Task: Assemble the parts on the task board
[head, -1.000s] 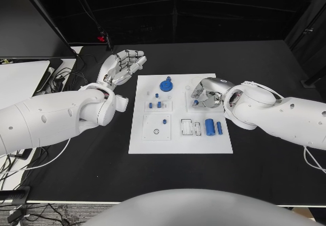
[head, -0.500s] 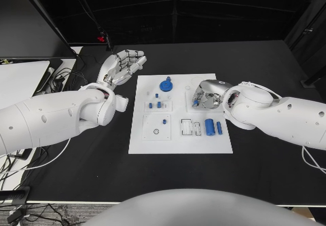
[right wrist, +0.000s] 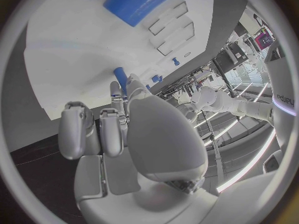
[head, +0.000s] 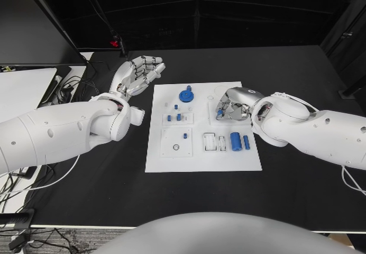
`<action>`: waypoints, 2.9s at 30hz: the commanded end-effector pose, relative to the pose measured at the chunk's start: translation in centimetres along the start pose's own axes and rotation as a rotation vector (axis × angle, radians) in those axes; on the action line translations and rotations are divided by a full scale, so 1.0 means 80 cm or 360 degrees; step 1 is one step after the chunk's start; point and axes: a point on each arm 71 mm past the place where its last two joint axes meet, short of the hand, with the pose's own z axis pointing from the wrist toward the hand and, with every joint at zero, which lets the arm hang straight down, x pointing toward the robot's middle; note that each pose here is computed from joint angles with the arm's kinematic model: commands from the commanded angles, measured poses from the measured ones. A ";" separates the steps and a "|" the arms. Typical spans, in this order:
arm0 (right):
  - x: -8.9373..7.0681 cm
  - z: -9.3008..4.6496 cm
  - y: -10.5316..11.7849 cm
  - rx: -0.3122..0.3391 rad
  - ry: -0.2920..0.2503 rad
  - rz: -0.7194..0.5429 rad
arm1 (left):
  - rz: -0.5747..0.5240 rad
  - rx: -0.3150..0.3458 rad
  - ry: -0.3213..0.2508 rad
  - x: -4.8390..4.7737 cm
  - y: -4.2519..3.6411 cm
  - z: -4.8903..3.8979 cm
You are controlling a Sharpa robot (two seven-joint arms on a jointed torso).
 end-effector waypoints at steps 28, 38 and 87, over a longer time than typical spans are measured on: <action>-0.018 -0.021 0.087 -0.0494 -0.0181 0.0309 | -0.0009 0.0132 0.0009 0.001 -0.0064 0.001; 0.014 -0.003 0.138 -0.0642 -0.0042 0.0295 | -0.0013 0.0133 0.0013 0.003 -0.0067 0.001; 0.080 0.008 0.162 -0.0660 0.0268 -0.0137 | -0.0010 0.0133 0.0012 0.005 -0.0068 0.002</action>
